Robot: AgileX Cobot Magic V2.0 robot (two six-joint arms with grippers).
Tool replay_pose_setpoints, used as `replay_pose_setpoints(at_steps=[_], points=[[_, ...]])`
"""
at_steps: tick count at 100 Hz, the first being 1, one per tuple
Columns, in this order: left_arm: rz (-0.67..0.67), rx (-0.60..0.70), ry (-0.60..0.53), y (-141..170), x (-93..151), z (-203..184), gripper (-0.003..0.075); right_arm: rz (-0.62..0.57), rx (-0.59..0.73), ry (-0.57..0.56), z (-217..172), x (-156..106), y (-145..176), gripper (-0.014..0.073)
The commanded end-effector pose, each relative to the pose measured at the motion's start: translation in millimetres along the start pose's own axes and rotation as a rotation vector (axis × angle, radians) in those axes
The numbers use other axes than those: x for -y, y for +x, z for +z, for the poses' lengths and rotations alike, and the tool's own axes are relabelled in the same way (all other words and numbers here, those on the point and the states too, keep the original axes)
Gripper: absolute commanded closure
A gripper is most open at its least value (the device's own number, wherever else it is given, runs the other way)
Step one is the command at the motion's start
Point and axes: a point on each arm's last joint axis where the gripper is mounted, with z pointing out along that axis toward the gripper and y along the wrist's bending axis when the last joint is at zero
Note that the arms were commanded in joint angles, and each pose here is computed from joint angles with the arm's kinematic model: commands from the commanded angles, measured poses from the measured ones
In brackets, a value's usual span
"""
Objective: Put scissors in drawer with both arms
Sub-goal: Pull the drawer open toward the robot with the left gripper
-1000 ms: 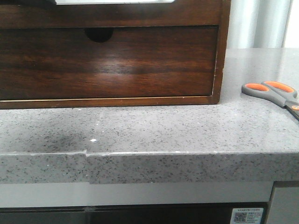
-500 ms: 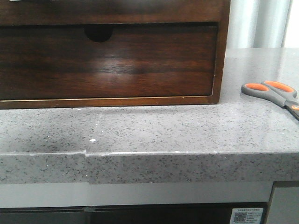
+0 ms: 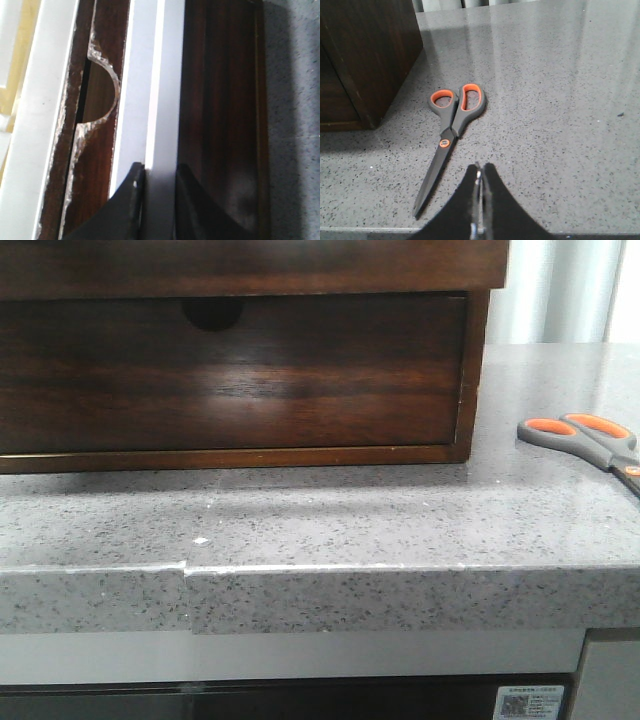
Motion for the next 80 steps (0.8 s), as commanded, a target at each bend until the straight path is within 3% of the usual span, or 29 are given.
replay_pose_setpoints(at_steps=[1,35,80], points=[[-0.12,0.092,-0.036,-13.8,-11.9,-11.8,0.0741,-0.002,0.08,-0.003,-1.2,-1.1,-16.5,0.0657],[-0.122,0.216,-0.028,-32.7,-6.0,-36.2,0.0741,-0.002,0.076,-0.003,-1.2,-1.1,-16.1,0.0657],[-0.136,0.241,0.046,-41.5,9.2,-47.0,0.0741,-0.002,0.068,-0.003,-1.2,-1.1,-15.4,0.0657]])
